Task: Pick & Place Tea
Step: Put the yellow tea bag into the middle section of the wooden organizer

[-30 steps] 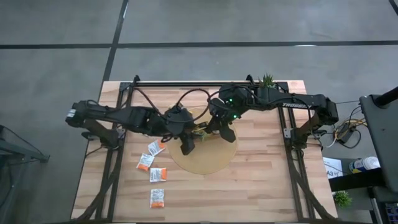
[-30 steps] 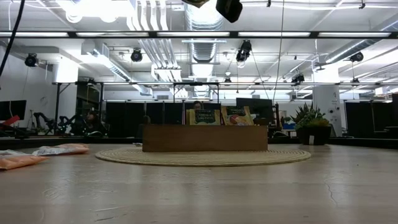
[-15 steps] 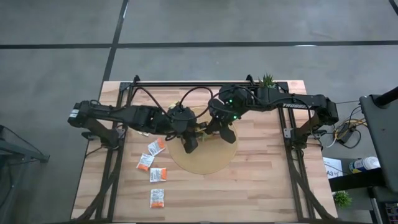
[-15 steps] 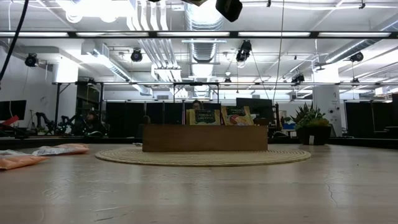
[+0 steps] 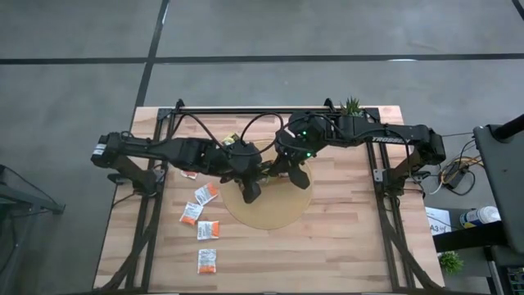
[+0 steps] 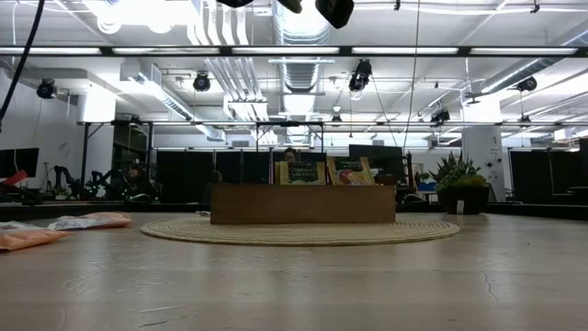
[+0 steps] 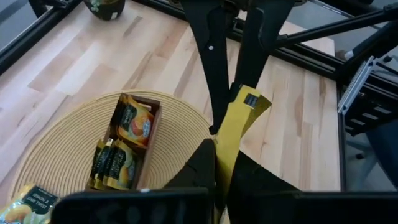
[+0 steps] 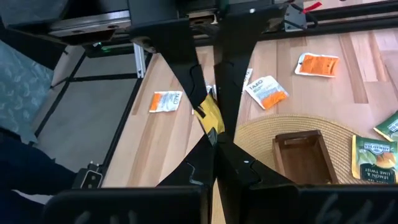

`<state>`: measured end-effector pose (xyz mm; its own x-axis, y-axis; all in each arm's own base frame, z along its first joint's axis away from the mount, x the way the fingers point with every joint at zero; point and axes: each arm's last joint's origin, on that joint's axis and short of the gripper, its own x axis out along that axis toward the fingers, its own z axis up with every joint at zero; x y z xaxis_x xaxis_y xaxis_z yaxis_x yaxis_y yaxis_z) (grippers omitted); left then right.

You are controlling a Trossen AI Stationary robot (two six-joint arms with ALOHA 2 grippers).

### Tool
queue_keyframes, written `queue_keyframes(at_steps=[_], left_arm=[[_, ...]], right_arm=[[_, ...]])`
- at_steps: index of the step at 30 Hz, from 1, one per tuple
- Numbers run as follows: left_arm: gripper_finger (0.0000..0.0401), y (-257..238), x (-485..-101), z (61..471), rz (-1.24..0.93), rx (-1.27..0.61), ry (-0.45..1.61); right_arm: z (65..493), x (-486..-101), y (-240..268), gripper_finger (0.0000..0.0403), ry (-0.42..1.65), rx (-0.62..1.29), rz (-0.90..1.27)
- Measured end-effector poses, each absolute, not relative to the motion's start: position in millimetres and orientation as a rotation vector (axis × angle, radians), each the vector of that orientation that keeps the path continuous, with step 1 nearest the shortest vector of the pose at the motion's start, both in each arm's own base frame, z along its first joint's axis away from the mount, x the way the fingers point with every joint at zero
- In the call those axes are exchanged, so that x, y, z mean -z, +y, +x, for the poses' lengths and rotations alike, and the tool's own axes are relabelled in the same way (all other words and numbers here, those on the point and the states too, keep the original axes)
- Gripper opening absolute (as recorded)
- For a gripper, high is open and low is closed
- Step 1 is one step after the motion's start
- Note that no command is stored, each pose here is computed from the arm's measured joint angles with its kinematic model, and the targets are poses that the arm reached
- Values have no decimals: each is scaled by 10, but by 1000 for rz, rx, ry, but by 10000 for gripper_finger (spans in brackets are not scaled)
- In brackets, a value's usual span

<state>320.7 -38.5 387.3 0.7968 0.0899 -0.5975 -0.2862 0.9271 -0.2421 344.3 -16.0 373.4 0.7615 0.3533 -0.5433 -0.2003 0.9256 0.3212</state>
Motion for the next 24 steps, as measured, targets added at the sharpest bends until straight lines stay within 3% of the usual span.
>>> queue_keyframes(at_steps=[11,24], left_arm=[[1,-395,-3873,3206,-334,-179,626],[0,-386,-3863,3198,-342,-171,641]], right_arm=[[3428,-3746,-145,19,639,-355,279],[3379,-3797,-134,174,632,-368,305]])
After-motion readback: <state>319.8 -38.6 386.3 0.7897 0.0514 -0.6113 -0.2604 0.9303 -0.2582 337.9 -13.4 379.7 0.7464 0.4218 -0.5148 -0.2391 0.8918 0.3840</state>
